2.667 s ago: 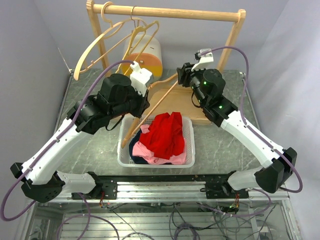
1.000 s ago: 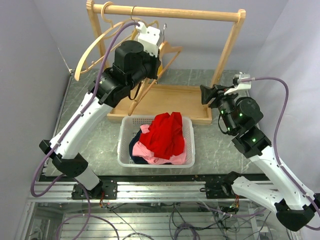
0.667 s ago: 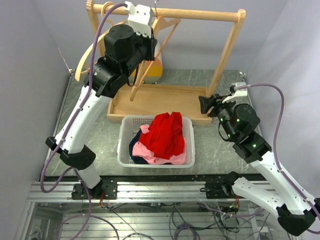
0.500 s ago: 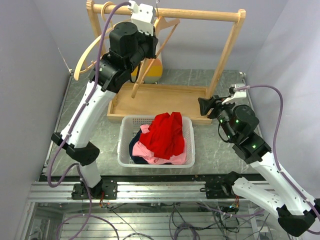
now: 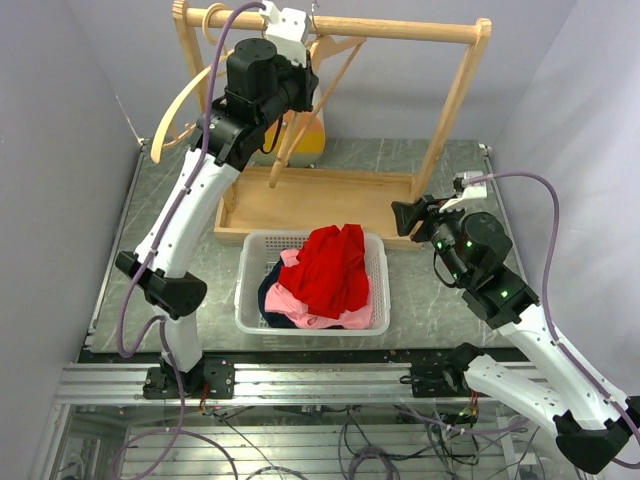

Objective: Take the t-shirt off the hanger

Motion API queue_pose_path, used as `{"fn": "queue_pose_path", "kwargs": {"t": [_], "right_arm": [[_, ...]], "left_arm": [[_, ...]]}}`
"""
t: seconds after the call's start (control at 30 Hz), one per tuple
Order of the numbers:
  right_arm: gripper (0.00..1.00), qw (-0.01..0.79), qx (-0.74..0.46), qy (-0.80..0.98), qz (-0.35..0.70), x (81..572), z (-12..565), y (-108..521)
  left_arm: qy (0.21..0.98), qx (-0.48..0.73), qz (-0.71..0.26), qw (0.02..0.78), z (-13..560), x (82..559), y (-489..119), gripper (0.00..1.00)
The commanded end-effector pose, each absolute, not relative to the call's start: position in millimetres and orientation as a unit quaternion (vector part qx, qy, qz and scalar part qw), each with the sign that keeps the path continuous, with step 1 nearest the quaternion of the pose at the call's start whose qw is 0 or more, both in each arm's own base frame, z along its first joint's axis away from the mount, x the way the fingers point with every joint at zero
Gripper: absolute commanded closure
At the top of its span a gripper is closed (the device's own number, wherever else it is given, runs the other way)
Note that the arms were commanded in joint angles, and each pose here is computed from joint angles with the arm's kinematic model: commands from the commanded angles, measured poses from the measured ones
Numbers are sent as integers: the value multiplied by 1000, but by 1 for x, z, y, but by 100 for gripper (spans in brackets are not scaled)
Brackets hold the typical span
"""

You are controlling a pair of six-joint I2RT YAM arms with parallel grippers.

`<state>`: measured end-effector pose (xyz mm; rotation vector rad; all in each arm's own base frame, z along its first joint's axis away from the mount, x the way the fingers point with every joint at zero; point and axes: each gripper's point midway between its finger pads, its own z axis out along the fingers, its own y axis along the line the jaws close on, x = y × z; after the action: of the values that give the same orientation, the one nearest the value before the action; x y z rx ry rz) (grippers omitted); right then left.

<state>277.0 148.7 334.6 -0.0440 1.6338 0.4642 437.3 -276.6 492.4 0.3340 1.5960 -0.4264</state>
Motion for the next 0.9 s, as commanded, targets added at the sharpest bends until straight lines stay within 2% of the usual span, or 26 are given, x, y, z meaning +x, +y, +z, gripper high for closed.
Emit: {"fn": "queue_pose_path", "kwargs": {"t": [0.0, 0.43, 0.7, 0.87], "right_arm": [[46, 658, -18, 721, 217, 274, 333, 151], [46, 649, -18, 730, 213, 278, 324, 153], [42, 640, 8, 751, 165, 288, 312, 140], [31, 620, 14, 772, 142, 298, 294, 141]], "left_arm": [[684, 154, -224, 677, 502, 445, -289, 93], [701, 153, -230, 658, 465, 448, -290, 91], [677, 142, -257, 675, 477, 416, -275, 45], [663, 138, -271, 684, 487, 387, -260, 32]]}}
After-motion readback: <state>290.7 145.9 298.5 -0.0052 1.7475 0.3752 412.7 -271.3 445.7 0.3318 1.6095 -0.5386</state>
